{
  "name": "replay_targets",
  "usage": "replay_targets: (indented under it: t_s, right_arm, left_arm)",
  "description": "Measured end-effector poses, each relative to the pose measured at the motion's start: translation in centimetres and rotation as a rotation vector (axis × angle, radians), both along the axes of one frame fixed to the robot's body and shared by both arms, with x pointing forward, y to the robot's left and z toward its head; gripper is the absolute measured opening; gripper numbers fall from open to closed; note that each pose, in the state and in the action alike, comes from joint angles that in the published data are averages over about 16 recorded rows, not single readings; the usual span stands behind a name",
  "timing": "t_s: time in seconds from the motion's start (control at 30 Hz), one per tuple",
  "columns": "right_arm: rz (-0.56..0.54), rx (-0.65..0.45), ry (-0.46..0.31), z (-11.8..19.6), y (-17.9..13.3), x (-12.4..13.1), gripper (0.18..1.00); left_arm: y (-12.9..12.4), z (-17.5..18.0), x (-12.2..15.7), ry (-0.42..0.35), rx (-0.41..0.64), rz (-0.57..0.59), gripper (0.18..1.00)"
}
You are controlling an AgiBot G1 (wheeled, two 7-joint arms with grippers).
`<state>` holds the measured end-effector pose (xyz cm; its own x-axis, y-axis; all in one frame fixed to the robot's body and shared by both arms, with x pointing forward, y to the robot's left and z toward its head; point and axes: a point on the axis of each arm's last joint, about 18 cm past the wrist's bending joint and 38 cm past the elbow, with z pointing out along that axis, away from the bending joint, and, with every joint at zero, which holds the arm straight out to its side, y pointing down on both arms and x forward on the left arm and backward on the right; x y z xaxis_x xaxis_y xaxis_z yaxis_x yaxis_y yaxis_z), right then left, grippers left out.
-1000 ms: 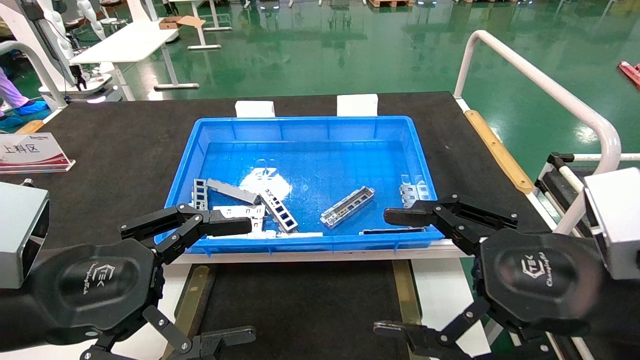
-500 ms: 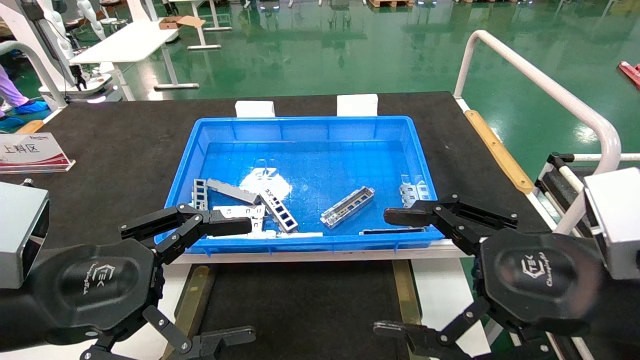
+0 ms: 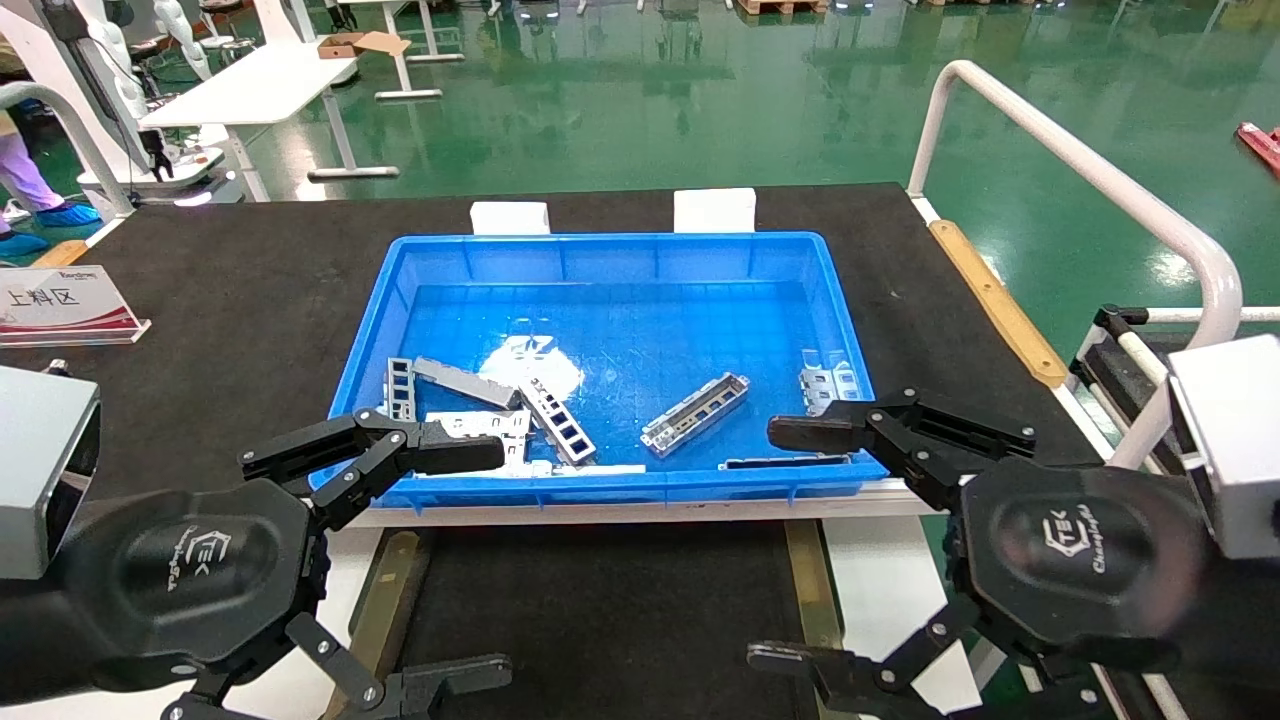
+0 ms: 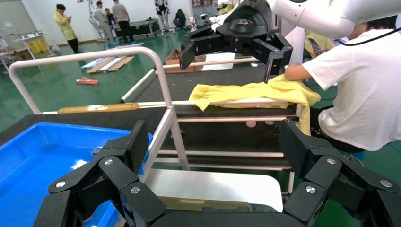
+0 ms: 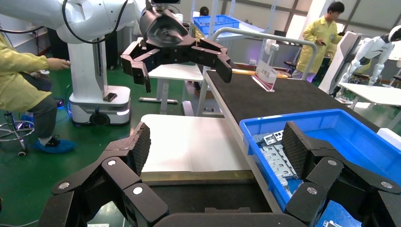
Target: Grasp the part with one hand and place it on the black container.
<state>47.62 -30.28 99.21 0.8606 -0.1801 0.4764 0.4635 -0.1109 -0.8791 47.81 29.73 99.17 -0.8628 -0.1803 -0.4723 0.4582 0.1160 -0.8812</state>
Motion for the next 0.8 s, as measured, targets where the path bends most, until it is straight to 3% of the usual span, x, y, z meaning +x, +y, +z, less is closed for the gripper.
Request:
replay_targets:
  t_s: [0.4, 0.8]
  right_arm:
    - [0.000, 0.000, 0.000, 0.0, 0.0, 0.0, 1.001]
    - [0.000, 0.000, 0.000, 0.0, 0.0, 0.0, 1.001]
  left_arm:
    - [-2.3, -0.4, 3.0, 0.015, -0.005, 0.026, 1.001]
    - [-6.3, -0.6, 11.1, 0.034, -0.002, 0.130, 1.001]
